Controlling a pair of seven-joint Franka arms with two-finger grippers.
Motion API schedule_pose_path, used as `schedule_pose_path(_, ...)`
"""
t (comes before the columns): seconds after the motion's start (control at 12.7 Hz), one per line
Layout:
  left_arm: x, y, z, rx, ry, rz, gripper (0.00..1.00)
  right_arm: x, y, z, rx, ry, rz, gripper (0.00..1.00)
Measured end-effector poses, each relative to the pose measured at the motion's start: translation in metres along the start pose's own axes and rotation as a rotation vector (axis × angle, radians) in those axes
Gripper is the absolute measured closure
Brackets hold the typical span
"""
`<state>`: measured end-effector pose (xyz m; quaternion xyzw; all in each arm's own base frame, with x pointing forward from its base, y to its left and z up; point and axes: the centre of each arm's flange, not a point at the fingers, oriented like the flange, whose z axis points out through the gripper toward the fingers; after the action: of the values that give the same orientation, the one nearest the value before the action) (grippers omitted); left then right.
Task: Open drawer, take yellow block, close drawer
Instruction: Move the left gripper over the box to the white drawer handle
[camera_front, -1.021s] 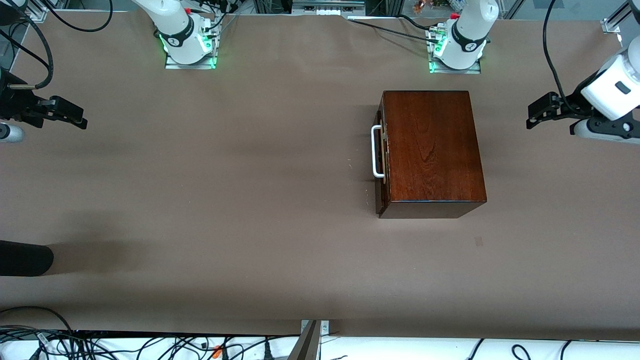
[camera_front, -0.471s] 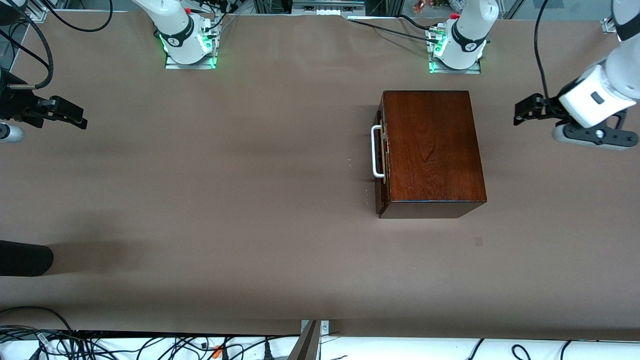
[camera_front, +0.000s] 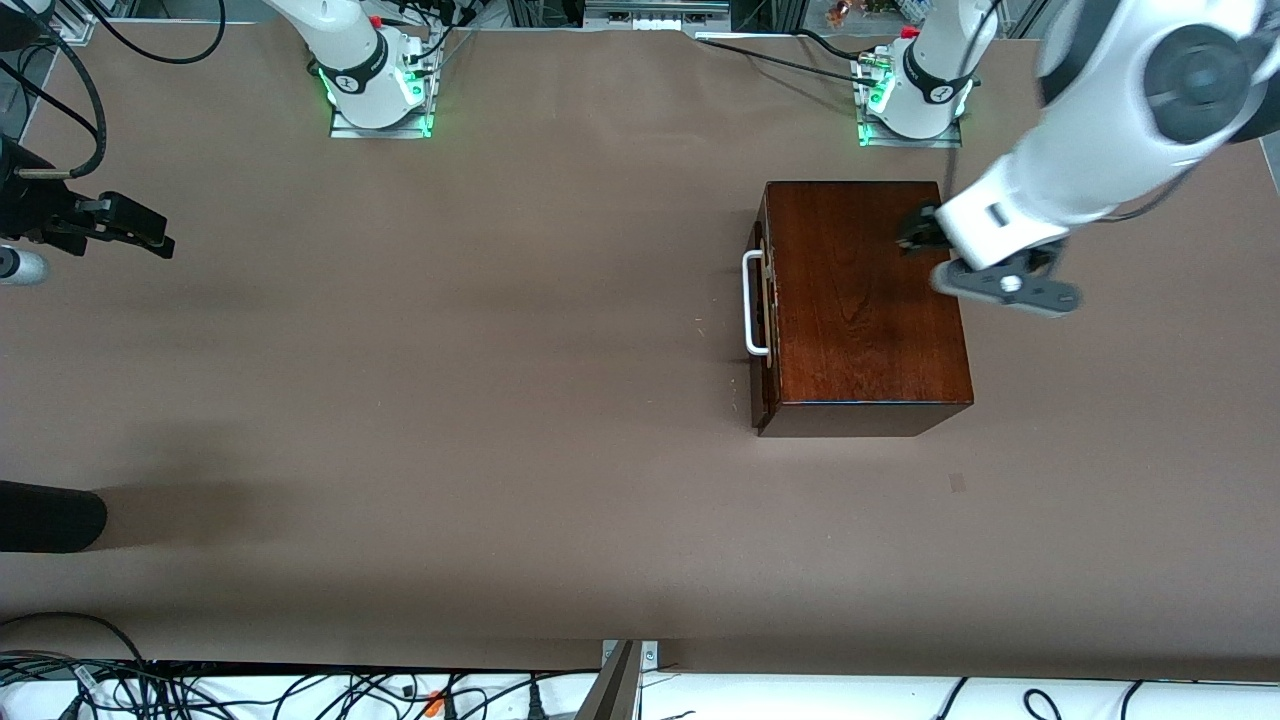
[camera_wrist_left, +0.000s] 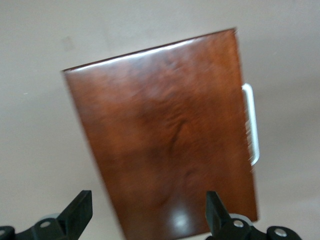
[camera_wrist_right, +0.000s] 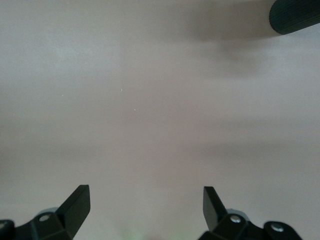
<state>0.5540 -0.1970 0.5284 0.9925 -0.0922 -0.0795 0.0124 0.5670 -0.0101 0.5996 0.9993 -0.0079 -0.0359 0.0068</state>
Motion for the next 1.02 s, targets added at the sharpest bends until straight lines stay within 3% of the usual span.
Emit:
schedule_pose_path(0.24, 0.006, 0.069, 0.028, 0.004, 0.005, -0.037, 0.0, 0.0, 0.0, 0.0, 0.0, 0.0, 0.0, 0.0)
schedule_pose_path(0.63, -0.001, 0.207, 0.077, 0.176, 0.063, -0.02, 0.0, 0.0, 0.0, 0.0, 0.0, 0.0, 0.0, 0.0)
schedule_pose_path(1.02, 0.003, 0.259, 0.151, 0.309, 0.077, -0.133, 0.0, 0.0, 0.0, 0.0, 0.0, 0.0, 0.0, 0.0)
